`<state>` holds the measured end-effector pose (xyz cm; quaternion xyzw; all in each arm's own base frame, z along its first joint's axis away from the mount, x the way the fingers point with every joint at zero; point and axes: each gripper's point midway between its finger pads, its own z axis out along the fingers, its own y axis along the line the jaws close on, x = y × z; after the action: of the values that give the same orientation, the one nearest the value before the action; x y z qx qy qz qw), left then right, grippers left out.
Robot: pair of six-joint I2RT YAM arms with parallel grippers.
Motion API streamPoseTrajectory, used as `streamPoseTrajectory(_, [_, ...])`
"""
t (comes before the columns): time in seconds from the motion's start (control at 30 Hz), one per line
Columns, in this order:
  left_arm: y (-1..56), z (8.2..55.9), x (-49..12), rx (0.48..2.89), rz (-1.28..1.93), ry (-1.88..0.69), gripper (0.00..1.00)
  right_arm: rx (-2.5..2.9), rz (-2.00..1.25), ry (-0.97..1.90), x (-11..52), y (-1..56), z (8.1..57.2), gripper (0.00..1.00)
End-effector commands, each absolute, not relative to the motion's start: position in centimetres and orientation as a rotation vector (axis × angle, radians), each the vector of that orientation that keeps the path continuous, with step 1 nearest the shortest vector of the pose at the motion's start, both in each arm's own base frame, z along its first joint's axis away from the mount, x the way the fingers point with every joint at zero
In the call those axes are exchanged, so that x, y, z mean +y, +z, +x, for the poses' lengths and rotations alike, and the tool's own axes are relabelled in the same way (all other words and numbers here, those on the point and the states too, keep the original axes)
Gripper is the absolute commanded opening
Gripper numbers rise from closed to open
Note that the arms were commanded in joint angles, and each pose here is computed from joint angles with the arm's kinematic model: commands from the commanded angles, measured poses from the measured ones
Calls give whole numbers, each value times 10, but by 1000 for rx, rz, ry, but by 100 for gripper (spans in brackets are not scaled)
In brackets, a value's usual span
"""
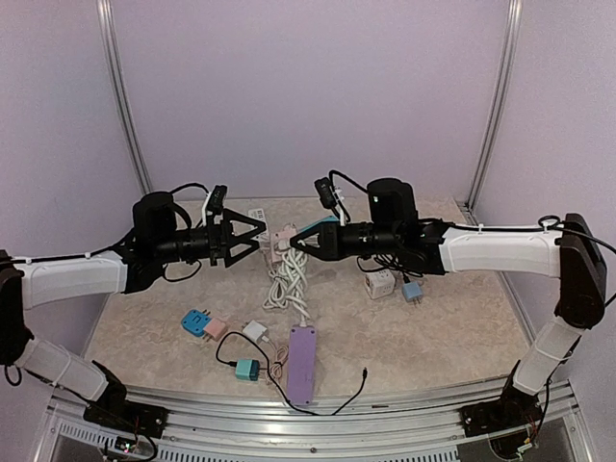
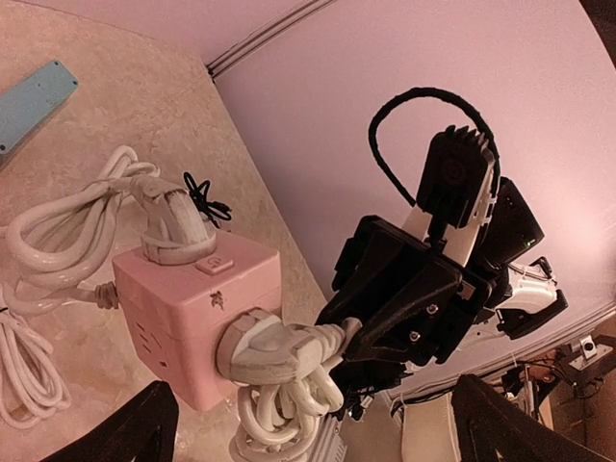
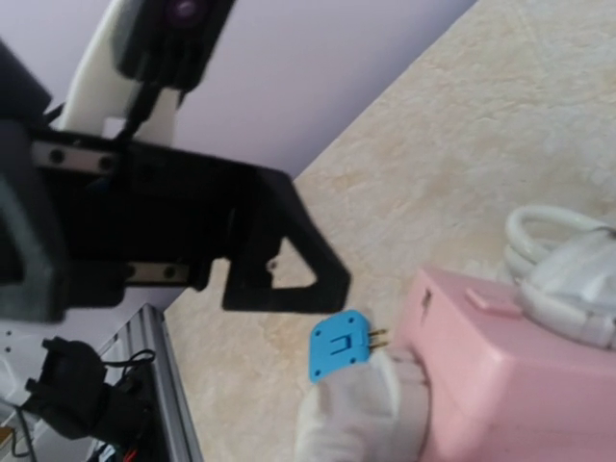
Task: Pull the plug off the socket
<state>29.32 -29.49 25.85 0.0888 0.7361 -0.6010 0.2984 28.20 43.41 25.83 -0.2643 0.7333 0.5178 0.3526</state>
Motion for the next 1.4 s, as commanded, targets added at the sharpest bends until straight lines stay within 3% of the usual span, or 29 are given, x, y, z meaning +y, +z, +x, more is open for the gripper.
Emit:
streamPoseTrajectory(0.0, [264,304,-293,1985,178,-1613,97,1546,-784,1445,431,344,259,0])
streamPoseTrajectory(0.83, [214,311,-331,2202,216,-1728,99,1479,-866,1511,428,346,239,0])
streamPoseTrajectory(1.37, [223,308,-346,2084,332,-1818,99,1453,-859,1543,426,352,235,0])
